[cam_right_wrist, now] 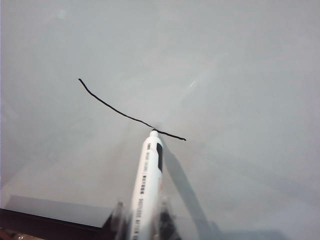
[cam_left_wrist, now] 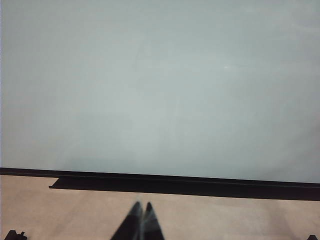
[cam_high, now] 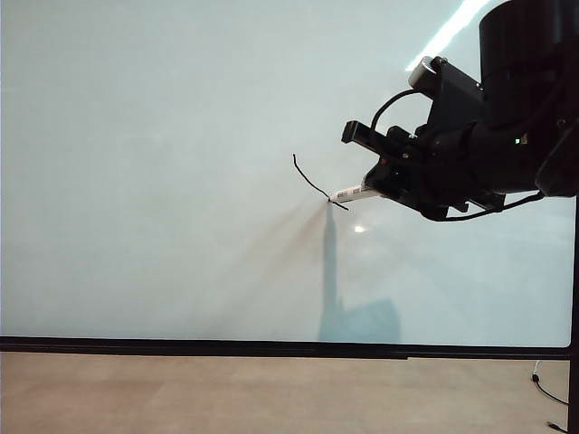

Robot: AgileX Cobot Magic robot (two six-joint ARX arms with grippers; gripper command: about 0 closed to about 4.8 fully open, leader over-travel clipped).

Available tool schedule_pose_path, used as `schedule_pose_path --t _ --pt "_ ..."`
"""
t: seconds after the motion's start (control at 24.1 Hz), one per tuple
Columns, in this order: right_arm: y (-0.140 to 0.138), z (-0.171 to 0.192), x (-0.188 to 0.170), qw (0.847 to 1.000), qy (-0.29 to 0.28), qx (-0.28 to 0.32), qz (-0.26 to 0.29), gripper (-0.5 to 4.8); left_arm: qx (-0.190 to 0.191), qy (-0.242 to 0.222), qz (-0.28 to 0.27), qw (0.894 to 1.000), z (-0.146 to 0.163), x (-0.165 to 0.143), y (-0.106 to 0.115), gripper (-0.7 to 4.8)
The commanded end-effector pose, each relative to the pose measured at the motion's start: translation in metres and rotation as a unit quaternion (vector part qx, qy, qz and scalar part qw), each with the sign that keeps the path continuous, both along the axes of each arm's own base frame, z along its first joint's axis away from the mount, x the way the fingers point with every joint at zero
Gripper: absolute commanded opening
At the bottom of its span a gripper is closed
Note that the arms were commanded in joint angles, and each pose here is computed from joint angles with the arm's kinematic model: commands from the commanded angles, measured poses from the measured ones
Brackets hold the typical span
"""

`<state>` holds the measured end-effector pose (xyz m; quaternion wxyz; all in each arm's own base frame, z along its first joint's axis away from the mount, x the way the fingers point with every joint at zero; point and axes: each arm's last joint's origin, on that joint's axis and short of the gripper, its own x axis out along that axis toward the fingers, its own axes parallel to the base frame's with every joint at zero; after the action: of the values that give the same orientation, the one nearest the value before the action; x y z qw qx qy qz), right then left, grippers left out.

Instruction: Pick up the pen on the shelf to the right of the whiteboard and draw a cross mark.

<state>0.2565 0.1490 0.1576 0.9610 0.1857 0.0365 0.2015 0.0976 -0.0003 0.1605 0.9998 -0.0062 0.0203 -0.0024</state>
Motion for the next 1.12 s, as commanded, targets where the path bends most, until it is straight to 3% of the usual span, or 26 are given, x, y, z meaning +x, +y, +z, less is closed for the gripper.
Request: schedule_pose_path --t 0.04,0.46,0.79,1.12 --pt "0.000 0.005 0.001 1.000 -0.017 0.006 0.004 -0.06 0.002 -0.008 0.000 1.000 0.002 0.000 0.000 -0.04" --pt "0.013 0.000 -0.013 0.999 -0.021 -0.033 0.030 -0.06 0.002 -0.007 0.000 1.000 0.002 0.000 0.000 -0.04" --pt "0.031 0.004 0.000 0.981 -0.025 -0.160 0.105 -0.06 0.002 -0.008 0.000 1.000 0.002 0.000 0.000 -0.04" --pt "0.036 0.010 0.008 0.965 -0.049 -0.231 0.110 -0.06 0.002 -0.008 0.000 1.000 0.002 0.000 0.000 -0.05"
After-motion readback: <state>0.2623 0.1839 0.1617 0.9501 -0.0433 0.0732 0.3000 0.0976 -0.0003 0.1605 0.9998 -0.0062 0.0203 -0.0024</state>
